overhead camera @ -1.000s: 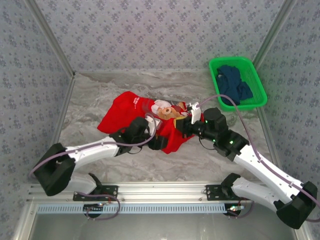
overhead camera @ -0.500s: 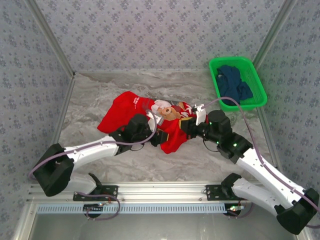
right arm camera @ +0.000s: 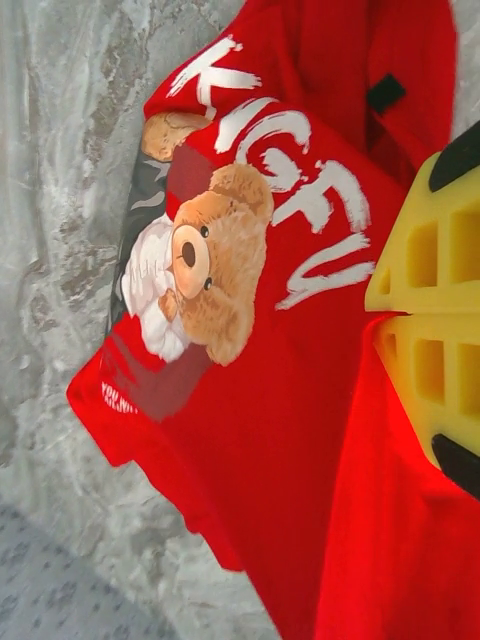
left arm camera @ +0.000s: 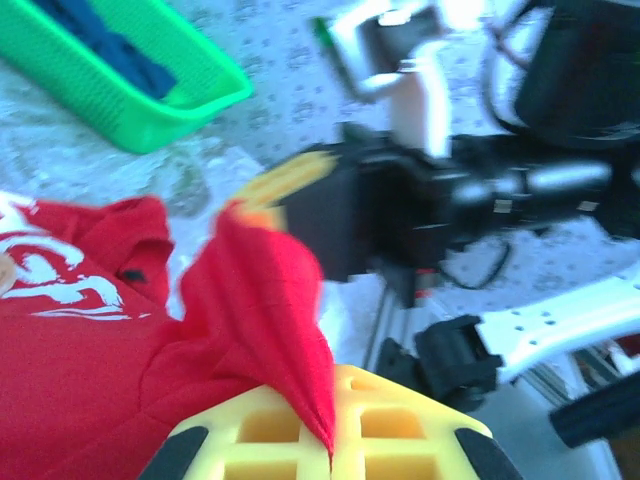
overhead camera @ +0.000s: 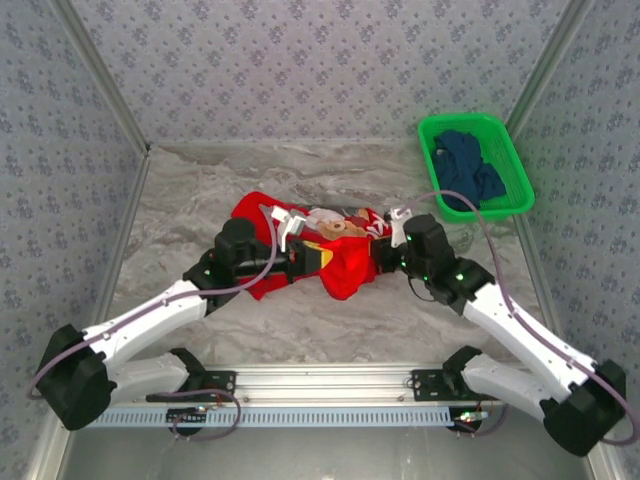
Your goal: Fold the inside-out t-shirt
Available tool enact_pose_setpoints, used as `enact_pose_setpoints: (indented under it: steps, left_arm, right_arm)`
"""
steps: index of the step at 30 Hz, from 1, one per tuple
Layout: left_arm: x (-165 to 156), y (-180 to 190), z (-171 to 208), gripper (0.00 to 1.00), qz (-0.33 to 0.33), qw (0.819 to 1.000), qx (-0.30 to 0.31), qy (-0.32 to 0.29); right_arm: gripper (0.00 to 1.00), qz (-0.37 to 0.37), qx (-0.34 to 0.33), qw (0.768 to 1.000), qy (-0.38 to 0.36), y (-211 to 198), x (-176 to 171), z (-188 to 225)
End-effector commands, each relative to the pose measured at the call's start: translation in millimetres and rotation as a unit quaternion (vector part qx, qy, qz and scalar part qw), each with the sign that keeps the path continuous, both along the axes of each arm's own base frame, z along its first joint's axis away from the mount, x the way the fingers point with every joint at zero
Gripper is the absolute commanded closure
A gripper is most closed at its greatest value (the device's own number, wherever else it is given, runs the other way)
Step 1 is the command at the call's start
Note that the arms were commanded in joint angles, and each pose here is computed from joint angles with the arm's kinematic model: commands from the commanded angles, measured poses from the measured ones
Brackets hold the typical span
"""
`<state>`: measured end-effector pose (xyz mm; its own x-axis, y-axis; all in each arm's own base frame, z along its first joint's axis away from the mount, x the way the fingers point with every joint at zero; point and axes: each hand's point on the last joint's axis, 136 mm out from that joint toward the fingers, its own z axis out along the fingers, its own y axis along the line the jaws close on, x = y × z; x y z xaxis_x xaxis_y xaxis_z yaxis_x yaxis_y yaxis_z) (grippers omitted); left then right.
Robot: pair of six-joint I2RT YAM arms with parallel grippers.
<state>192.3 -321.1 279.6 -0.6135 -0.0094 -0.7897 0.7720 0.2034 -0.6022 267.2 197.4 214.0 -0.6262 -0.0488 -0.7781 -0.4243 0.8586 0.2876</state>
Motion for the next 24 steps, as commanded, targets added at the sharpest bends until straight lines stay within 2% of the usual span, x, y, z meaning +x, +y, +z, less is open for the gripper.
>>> enact_pose_setpoints:
  steps: [1, 5, 8, 11, 15, 19, 24]
  left_arm:
    - [-22, 4, 35, 1.0, -0.063, 0.996, -0.053, -0.028]
    - [-17, 4, 36, 1.0, -0.059, 0.997, -0.049, -0.027]
    - [-14, 3, 30, 1.0, -0.055, 0.997, -0.036, -0.029]
    - [-13, 4, 26, 1.0, -0.056, 0.997, -0.025, -0.044]
    - [-14, 6, 25, 1.0, -0.053, 0.996, -0.021, -0.073]
    - [-17, 7, 24, 1.0, -0.06, 0.994, -0.013, -0.086]
    - [-19, 9, 23, 1.0, -0.062, 0.994, -0.012, -0.093]
  right_arm:
    - [0.84, -0.025, -0.086, 0.996, 0.019, -14, 8, -14]
    - [0.68, 0.023, -0.127, 0.991, 0.024, -13, -3, -9]
    - [0.58, 0.083, -0.114, 0.99, -0.008, -12, -28, 13]
    - [0.57, 0.173, -0.035, 0.982, -0.07, 8, -61, 44]
    - [0.59, 0.28, 0.098, 0.949, -0.104, 47, -89, 70]
    - [0.59, 0.341, 0.151, 0.922, -0.106, 73, -93, 73]
    - [0.59, 0.358, 0.163, 0.917, -0.069, 86, -88, 53]
